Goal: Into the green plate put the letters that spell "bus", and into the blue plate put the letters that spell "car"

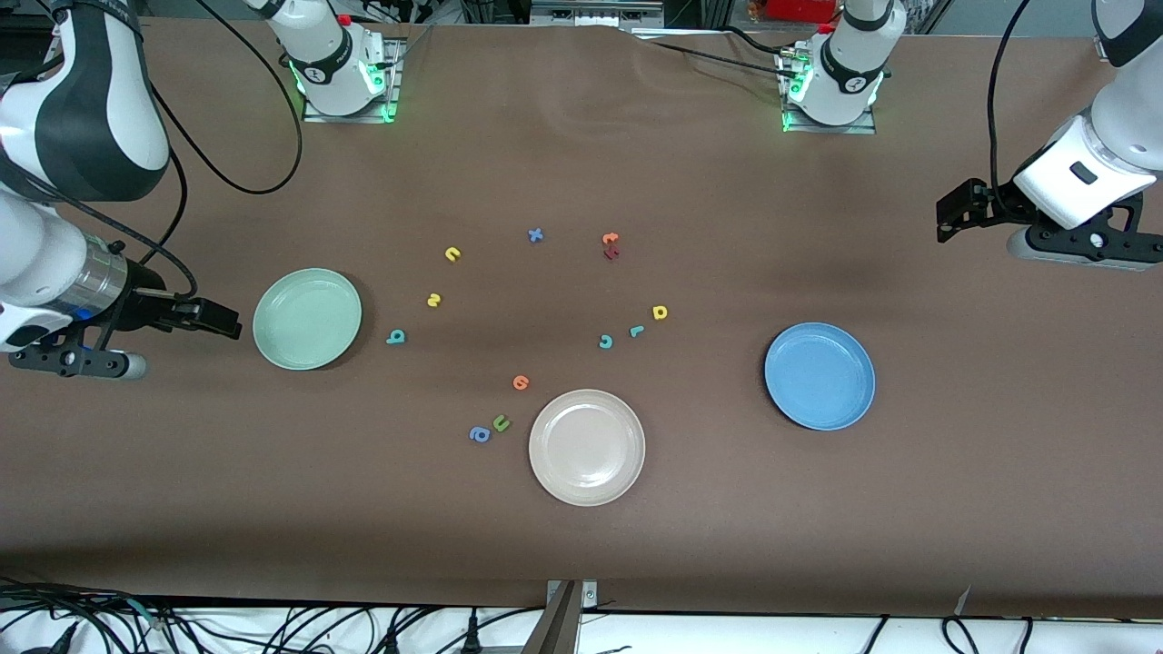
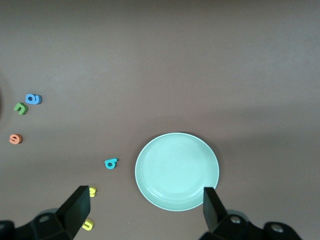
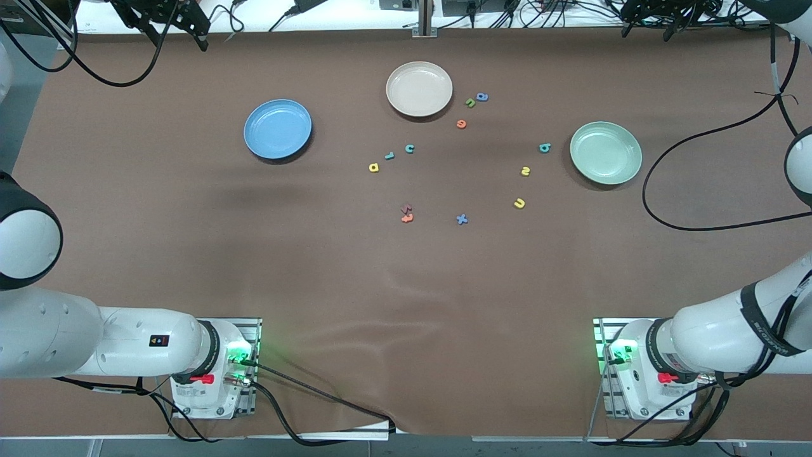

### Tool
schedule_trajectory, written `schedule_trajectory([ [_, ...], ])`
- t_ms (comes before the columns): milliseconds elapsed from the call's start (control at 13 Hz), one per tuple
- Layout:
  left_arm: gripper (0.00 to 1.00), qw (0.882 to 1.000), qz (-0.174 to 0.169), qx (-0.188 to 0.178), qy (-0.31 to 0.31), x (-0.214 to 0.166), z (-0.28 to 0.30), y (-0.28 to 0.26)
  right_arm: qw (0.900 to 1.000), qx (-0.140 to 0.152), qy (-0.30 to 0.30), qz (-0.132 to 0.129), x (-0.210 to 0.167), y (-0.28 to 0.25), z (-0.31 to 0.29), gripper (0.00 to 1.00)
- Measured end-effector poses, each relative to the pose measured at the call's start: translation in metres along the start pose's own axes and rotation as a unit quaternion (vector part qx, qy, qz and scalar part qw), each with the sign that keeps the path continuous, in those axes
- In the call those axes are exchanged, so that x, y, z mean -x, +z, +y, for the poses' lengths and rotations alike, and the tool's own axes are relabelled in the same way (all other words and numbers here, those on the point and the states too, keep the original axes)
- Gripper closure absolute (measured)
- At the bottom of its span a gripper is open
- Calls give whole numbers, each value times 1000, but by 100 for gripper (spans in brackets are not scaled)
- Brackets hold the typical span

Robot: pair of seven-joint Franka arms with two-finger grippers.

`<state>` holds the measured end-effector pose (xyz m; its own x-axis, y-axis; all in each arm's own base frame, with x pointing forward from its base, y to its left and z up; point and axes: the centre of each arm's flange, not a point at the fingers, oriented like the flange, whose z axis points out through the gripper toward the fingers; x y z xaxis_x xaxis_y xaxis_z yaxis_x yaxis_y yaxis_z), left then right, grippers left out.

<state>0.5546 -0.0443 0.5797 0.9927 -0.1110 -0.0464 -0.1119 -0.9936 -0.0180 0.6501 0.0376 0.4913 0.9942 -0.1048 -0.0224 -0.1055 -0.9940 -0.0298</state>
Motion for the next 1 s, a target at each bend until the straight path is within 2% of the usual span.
schedule_trajectory([
  [308, 0, 1000, 0, 0, 0, 0, 0, 0, 1000, 2, 2, 0, 0, 0, 1, 0],
  [615, 0, 1000, 0, 0, 1, 0, 1, 0, 1000, 23, -1, 4, -1, 0, 5, 0],
  [1000, 0, 1000, 0, 0, 1, 0, 2, 0, 1000, 24, -2, 6, -2, 2, 4, 0],
])
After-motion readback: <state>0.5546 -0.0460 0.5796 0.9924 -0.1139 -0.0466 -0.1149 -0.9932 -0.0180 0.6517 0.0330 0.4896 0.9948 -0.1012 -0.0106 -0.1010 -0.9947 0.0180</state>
